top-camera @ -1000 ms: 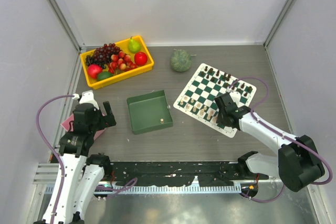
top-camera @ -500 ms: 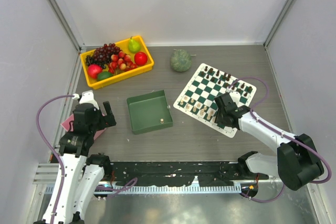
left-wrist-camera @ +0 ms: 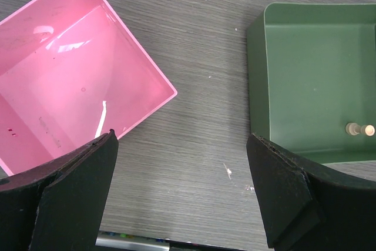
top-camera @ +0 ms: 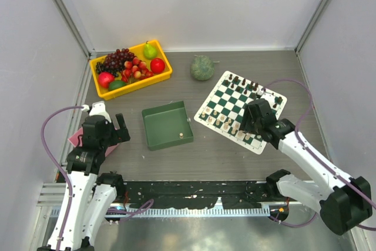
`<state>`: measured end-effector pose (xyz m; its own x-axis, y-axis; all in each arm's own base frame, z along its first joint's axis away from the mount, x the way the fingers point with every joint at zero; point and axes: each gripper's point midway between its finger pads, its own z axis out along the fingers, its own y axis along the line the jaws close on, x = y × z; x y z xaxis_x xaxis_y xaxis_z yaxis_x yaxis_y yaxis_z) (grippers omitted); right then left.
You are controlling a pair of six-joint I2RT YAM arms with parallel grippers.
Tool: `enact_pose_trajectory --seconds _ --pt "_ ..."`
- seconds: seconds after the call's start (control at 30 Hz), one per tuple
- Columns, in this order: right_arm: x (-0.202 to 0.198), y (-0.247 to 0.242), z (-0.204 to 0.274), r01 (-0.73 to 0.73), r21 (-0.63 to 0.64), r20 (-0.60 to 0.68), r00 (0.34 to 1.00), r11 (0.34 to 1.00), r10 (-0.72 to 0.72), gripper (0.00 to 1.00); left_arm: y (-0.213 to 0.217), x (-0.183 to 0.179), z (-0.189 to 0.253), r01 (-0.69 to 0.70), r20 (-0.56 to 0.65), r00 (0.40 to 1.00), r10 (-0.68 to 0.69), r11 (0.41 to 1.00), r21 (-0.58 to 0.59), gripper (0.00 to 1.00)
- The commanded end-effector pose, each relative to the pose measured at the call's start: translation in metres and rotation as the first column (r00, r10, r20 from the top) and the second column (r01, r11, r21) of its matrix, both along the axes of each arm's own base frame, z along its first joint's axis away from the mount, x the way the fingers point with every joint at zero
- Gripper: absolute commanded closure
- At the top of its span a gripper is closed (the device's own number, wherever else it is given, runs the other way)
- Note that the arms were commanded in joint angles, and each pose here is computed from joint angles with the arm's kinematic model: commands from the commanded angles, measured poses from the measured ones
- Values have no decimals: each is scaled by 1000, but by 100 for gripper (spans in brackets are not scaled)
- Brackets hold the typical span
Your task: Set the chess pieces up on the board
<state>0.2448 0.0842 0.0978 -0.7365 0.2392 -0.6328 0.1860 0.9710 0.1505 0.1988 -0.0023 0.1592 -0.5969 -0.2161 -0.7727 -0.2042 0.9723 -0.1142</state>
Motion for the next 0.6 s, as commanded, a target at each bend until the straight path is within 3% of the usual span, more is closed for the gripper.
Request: enact_pose_trajectory --seconds 0.0,0.13,0.27,0.57 --pt "12 19 47 -74 75 120 991 994 65 44 -3 7 9 17 36 999 -17 1000 -8 1" --pt "22 48 68 -155 114 165 977 981 135 43 -3 7 9 16 33 999 -16 1000 -7 1" --pt "21 114 83 -331 82 191 931 940 311 42 -2 7 9 12 33 999 -11 1000 -4 1" --pt "43 227 54 -497 128 91 868 858 489 37 0 6 9 1 32 999 -1 1000 -1 1"
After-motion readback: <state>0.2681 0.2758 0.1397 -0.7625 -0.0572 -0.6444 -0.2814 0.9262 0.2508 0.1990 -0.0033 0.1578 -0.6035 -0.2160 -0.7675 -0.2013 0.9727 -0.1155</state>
